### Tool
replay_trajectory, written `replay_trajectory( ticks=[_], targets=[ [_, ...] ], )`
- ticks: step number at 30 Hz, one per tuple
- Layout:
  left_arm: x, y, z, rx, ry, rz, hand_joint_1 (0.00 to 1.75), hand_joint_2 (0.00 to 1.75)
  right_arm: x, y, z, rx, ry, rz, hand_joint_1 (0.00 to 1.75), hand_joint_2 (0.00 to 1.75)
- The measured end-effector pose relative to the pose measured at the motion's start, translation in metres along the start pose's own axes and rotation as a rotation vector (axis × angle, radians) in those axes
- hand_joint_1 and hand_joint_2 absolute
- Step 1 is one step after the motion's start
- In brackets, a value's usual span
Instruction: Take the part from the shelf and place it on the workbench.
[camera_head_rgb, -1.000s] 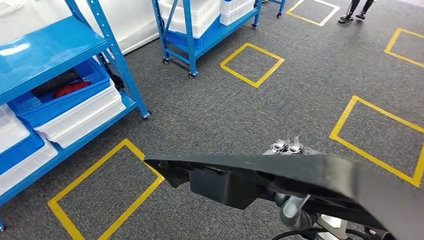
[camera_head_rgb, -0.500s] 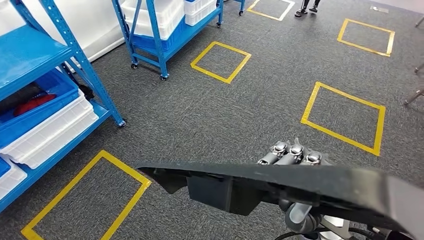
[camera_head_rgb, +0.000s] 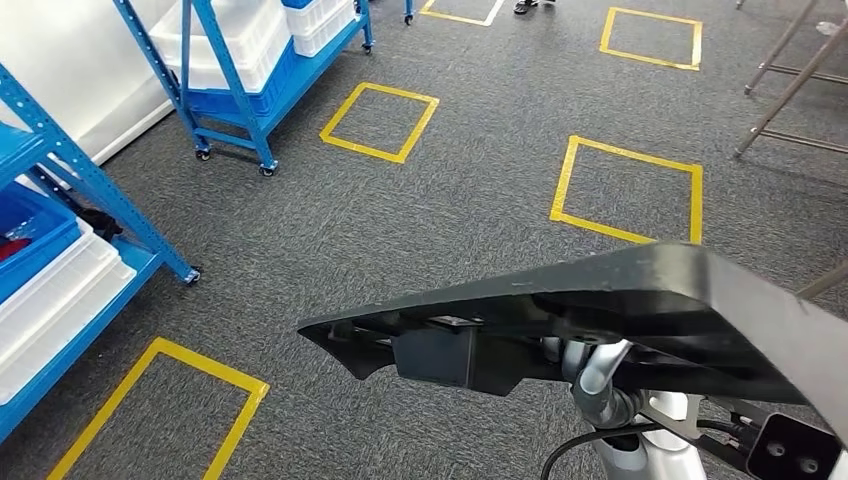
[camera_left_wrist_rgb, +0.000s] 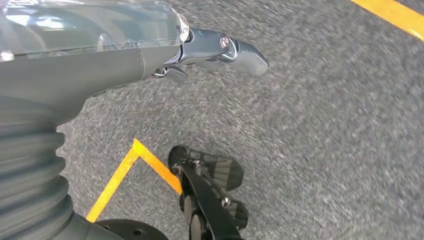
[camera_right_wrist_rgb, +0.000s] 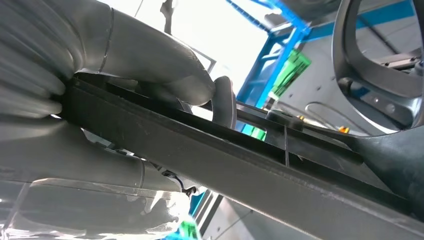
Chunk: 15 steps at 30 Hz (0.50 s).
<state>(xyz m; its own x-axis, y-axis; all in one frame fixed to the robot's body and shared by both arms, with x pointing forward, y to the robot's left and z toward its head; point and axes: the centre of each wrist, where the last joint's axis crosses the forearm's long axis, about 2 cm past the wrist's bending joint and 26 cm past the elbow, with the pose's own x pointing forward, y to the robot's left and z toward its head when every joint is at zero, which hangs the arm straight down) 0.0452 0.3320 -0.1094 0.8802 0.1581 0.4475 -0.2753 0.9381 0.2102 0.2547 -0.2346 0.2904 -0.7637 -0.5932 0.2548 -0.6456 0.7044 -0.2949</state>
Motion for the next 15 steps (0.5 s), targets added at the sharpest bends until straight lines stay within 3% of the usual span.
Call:
replay_trajectory(
  ticks=[10, 15],
  targets=[
    [0.002, -0.002, 0.0, -0.017, -0.004, 0.01, 0.0, 1.75, -0.002, -0.008, 0.01, -0.041, 0.059, 0.089, 1.75, 1.75],
    [0.0, -0.002, 0.0, -0.019, -0.002, 0.014, 0.0, 1.75, -0.002, -0.009, 0.018, -0.074, 0.074, 0.061, 1.75, 1.75]
  ],
)
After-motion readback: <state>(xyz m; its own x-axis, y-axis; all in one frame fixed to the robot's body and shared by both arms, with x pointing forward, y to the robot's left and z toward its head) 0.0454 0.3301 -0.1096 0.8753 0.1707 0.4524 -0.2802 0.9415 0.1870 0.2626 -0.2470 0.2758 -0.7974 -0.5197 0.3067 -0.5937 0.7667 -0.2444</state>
